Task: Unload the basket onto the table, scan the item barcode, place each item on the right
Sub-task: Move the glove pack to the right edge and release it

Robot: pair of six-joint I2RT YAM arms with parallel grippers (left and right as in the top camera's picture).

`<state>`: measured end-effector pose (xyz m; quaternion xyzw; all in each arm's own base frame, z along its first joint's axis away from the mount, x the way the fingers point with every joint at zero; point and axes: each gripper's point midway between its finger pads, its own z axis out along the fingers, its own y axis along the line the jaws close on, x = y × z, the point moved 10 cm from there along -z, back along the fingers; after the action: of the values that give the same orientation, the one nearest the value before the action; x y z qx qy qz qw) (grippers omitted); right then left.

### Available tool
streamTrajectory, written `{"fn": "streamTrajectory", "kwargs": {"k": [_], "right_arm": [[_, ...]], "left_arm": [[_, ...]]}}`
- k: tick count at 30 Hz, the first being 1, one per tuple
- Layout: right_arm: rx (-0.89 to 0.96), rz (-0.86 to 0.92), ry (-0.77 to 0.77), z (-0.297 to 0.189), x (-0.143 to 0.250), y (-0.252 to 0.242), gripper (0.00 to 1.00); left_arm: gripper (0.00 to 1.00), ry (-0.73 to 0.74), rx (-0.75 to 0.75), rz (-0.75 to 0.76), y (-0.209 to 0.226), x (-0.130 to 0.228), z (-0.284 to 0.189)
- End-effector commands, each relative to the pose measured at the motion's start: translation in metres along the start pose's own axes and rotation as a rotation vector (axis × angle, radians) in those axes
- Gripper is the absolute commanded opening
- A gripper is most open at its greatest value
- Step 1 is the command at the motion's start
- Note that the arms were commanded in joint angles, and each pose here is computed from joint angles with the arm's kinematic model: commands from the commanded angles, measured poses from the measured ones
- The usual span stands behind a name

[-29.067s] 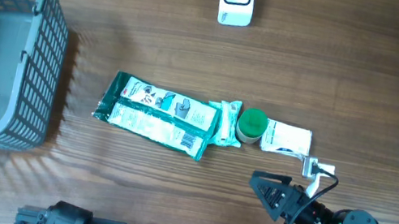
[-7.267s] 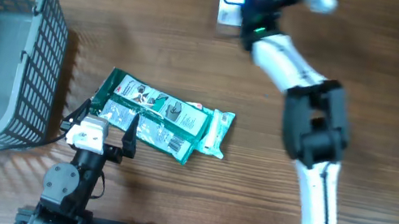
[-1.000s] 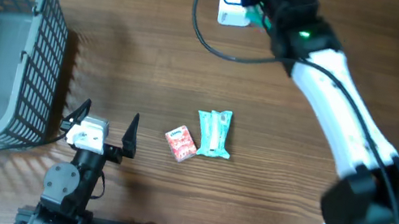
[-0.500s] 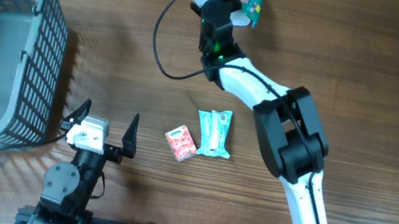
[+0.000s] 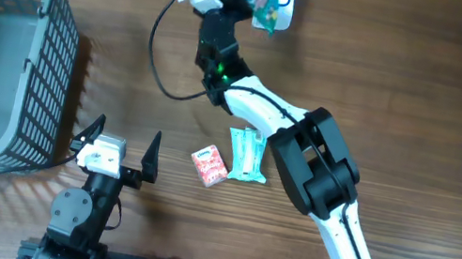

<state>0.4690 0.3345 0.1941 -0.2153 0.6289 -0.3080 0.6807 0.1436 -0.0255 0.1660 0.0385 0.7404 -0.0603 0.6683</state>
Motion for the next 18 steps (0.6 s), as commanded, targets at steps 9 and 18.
{"fn": "streamTrajectory", "kwargs": {"k": [9, 18], "right_arm": [[0.779, -0.158, 0.919, 0.071, 0.153, -0.251, 0.04], [0.991, -0.291, 1.352, -0.012, 0.398, -0.332, 0.05]], "left_arm": [[1.00, -0.002, -0.003, -0.006, 0.000, 0.001, 0.000], [1.00, -0.002, -0.003, -0.006, 0.000, 0.001, 0.000]]}}
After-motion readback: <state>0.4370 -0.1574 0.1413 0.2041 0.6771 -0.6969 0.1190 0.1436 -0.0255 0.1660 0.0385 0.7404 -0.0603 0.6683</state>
